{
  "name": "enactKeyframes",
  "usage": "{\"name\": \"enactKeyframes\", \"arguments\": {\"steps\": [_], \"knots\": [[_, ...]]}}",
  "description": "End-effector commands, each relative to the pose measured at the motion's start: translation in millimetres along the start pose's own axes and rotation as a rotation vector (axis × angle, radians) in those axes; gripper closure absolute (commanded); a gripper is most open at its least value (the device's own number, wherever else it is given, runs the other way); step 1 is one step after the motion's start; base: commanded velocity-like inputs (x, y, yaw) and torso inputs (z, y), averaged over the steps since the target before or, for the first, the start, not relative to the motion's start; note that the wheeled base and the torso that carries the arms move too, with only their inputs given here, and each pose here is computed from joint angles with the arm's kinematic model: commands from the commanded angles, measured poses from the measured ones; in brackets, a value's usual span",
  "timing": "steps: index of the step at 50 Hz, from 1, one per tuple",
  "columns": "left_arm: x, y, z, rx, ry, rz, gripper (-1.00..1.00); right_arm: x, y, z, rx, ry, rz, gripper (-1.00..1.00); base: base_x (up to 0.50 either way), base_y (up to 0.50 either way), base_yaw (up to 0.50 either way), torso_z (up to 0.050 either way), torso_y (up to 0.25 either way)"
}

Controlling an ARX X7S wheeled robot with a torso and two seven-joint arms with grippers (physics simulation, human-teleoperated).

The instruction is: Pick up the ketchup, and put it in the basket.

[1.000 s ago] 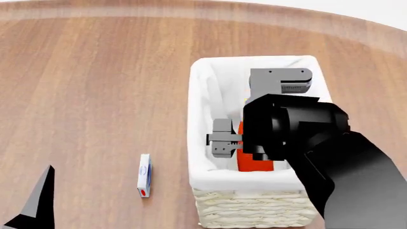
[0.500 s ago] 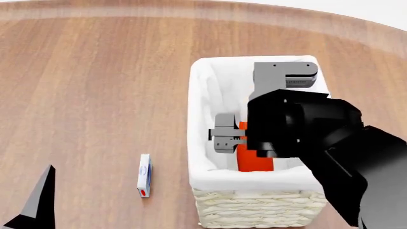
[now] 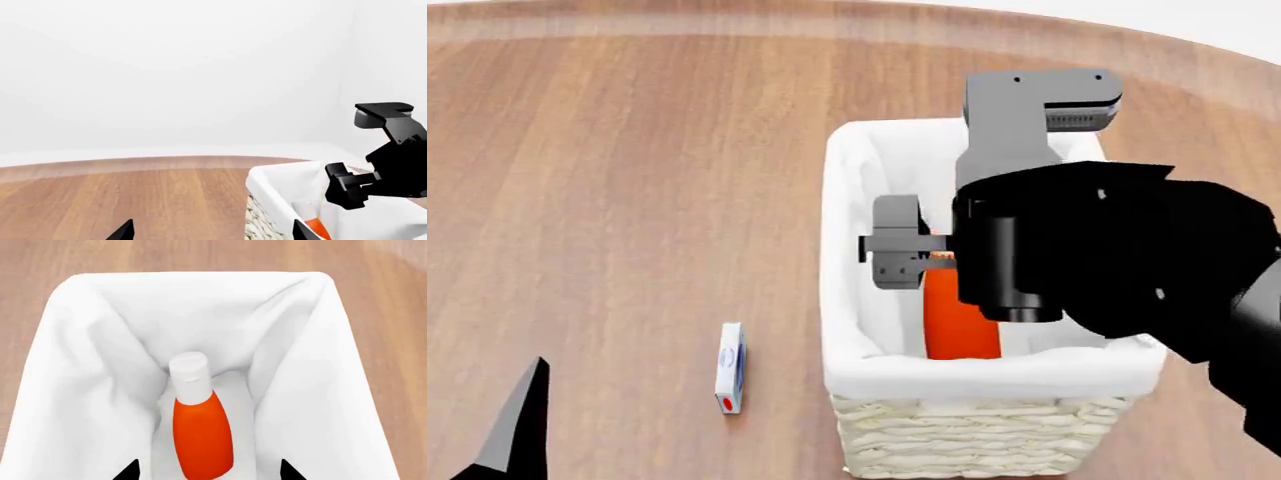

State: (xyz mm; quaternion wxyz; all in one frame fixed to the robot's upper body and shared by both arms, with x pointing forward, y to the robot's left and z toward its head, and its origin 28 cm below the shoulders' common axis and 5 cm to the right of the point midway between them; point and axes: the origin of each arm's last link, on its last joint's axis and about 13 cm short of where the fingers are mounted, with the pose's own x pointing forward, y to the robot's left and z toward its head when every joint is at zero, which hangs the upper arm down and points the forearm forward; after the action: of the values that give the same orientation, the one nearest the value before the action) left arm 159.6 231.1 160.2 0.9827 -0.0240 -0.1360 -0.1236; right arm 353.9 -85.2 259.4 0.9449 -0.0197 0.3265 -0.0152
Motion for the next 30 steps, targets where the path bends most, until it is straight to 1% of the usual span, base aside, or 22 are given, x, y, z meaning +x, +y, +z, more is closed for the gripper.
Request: {"name": "enactKeyframes", "arguments": {"steps": [1,4,6,8,11,13,14,16,18,21,23,25,26,28,30], "knots": [[-1.4,-1.1,0.0,-0.001,-0.005,-0.004,-1.0,-34.8,-0.7,-2.2,-0.024,-0.108,0.007,-1.0,0.0,0.0,0.0,0.0,0.0],[-1.4,-2.0,-0.5,0.0,-0.003,-0.006,-1.0,-41.5,0.2,-4.8,-0.036,-0.153,-0.011,-1.0,0.0,0.0,0.0,0.0,0.0],[-1.6,-2.2,-0.2,0.001,-0.003,-0.008,-1.0,-45.1,-0.3,-6.5,-0.02,-0.157,-0.007,-1.0,0.0,0.0,0.0,0.0,0.0],[-1.4,-1.9,-0.8,0.001,-0.002,-0.007,-1.0,-50.8,-1.6,-9.3,-0.01,-0.227,-0.015,-1.0,0.0,0.0,0.0,0.0,0.0],[-1.7,-1.7,-1.0,0.001,-0.002,-0.007,-1.0,-55.0,-1.1,-14.7,-0.042,-0.267,-0.025,-1.0,0.0,0.0,0.0,0.0,0.0],[-1.7,-1.5,-0.5,0.0,-0.002,-0.006,-1.0,-56.7,-0.4,-17.3,-0.044,-0.311,-0.022,-1.0,0.0,0.0,0.0,0.0,0.0],[-1.9,-1.5,-0.3,0.001,-0.002,-0.005,-1.0,-58.6,0.7,-21.2,-0.072,-0.349,-0.041,-1.0,0.0,0.0,0.0,0.0,0.0],[-2.1,-1.3,-0.2,0.001,-0.003,-0.004,-1.0,-61.9,1.5,-23.7,-0.057,-0.394,-0.045,-1.0,0.0,0.0,0.0,0.0,0.0],[-2.1,-1.2,0.4,0.001,-0.004,-0.003,-1.0,-64.1,1.6,-26.1,-0.057,-0.412,-0.047,-1.0,0.0,0.0,0.0,0.0,0.0],[-1.9,-1.4,-0.3,0.001,-0.003,-0.003,-1.0,-66.9,2.7,-34.5,-0.093,-0.501,-0.079,-1.0,0.0,0.0,0.0,0.0,0.0],[-1.6,-1.7,-0.4,0.001,-0.003,-0.005,-1.0,-65.8,3.4,-40.4,-0.095,-0.525,-0.082,-1.0,0.0,0.0,0.0,0.0,0.0],[-1.5,-2.1,-0.4,0.001,-0.004,-0.008,-1.0,-64.0,3.5,-45.3,-0.101,-0.554,-0.115,-1.0,0.0,0.0,0.0,0.0,0.0],[-1.6,-2.2,-0.9,0.002,-0.004,-0.008,-1.0,-60.9,4.2,-50.7,-0.131,-0.584,-0.131,-1.0,0.0,0.0,0.0,0.0,0.0],[-1.2,-1.6,-0.8,0.001,-0.003,-0.006,-1.0,-59.1,4.1,-55.5,-0.142,-0.648,-0.143,-1.0,0.0,0.0,0.0,0.0,0.0],[-1.2,-1.4,-0.5,0.001,-0.003,-0.004,-1.0,-57.6,4.1,-62.9,-0.198,-0.728,-0.173,-1.0,0.0,0.0,0.0,0.0,0.0]]}}
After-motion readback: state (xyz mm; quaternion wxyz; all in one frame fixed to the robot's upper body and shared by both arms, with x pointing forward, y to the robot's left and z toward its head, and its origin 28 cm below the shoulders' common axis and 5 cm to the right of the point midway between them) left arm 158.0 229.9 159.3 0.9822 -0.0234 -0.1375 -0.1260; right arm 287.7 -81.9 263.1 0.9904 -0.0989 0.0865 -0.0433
